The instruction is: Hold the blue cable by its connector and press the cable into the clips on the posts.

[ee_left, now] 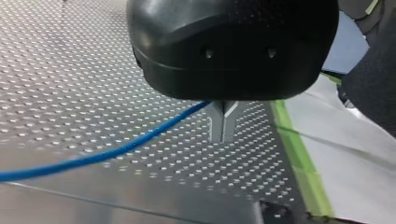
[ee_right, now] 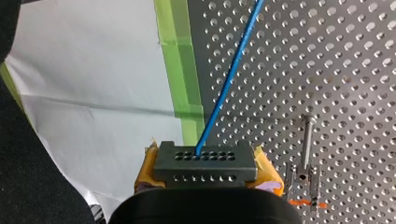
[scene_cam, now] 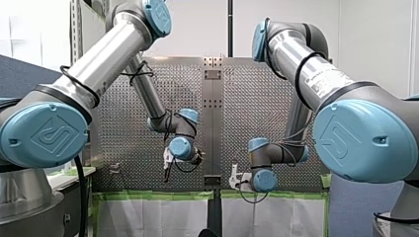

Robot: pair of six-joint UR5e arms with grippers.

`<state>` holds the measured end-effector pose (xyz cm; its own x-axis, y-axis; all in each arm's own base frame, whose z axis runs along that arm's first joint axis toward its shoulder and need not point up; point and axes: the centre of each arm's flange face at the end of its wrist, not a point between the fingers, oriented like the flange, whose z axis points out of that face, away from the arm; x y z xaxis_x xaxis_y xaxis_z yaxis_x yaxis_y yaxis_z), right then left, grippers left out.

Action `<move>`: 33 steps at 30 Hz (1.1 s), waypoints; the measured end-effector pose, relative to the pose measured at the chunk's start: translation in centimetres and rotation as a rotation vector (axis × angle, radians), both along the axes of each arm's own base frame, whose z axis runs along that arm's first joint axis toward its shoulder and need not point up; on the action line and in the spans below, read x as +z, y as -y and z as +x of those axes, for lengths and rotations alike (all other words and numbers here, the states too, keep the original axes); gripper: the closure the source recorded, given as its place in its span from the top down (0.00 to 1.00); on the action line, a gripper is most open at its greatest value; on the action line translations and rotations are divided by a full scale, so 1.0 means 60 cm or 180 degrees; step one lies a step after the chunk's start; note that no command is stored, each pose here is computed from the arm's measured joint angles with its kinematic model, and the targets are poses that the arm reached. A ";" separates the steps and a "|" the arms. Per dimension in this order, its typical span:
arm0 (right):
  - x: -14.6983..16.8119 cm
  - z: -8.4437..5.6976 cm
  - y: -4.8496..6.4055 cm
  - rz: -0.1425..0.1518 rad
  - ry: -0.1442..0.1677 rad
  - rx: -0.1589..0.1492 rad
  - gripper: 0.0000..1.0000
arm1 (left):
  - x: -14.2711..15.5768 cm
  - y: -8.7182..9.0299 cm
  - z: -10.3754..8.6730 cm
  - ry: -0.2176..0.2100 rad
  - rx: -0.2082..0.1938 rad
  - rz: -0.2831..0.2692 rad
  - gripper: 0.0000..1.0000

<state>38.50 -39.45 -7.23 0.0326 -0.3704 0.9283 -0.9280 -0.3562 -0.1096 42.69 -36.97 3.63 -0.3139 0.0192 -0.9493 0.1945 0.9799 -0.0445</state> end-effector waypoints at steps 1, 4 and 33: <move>0.000 -0.001 0.001 -0.0001 -0.0004 -0.0010 0.00 | -0.005 0.000 -0.001 -0.0013 -0.0001 0.0006 0.00; 0.000 -0.007 0.000 -0.0006 -0.0021 -0.0061 0.00 | -0.013 0.005 -0.002 -0.0020 -0.0006 0.0008 0.00; 0.038 -0.107 0.005 -0.0299 0.0201 -0.0406 0.00 | -0.076 0.136 -0.012 -0.0003 -0.0197 0.0004 0.00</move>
